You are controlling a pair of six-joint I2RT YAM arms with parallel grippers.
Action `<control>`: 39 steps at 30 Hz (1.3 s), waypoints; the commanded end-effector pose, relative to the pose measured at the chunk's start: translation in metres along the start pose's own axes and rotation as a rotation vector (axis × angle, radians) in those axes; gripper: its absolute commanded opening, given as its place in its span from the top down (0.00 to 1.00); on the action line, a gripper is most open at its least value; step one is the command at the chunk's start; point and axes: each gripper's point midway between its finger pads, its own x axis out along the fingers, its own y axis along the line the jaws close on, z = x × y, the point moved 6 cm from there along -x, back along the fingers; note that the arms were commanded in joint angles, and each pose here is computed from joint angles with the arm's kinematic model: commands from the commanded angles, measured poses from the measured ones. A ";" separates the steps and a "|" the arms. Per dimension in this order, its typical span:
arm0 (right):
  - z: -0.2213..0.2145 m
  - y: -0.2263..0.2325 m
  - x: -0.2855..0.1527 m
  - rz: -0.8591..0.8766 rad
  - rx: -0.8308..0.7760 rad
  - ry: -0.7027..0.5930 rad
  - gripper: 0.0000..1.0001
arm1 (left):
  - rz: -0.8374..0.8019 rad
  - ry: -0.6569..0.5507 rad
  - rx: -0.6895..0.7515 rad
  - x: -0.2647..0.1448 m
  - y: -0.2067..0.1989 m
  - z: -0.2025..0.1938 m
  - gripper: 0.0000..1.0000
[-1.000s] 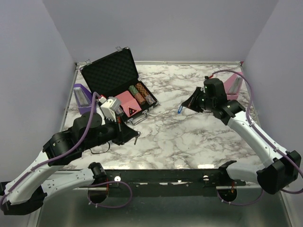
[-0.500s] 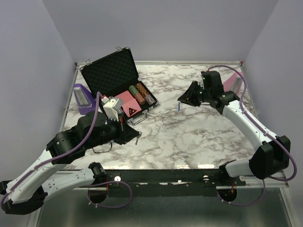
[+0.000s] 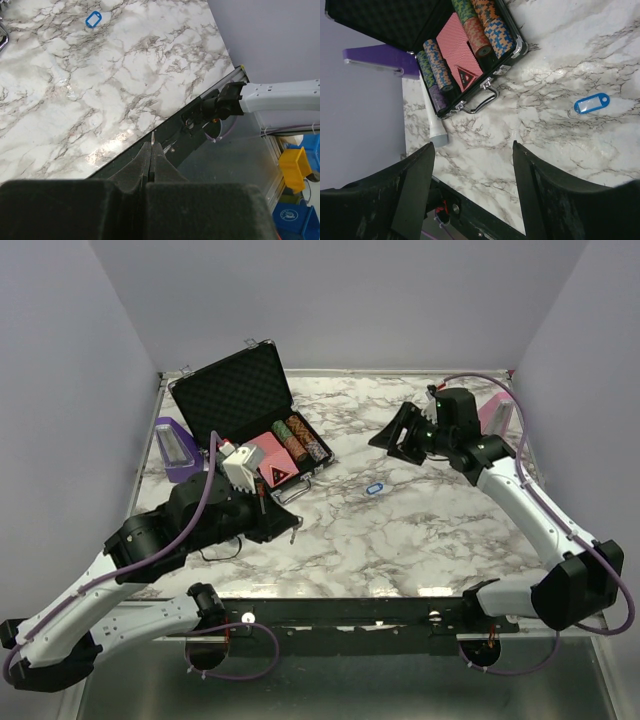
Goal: Remove the keys from the keyring
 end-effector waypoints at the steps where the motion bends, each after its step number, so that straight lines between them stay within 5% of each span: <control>1: -0.009 -0.002 -0.015 0.034 -0.025 -0.004 0.28 | -0.032 -0.001 -0.011 0.001 -0.007 0.004 1.00; 17: -0.043 -0.041 -0.062 -0.145 -0.073 -0.059 0.26 | -0.012 0.062 -0.087 0.074 -0.002 -0.007 1.00; 39: -0.069 -0.065 -0.100 -0.248 -0.055 -0.099 0.26 | 0.257 0.316 0.064 0.188 0.022 -0.016 1.00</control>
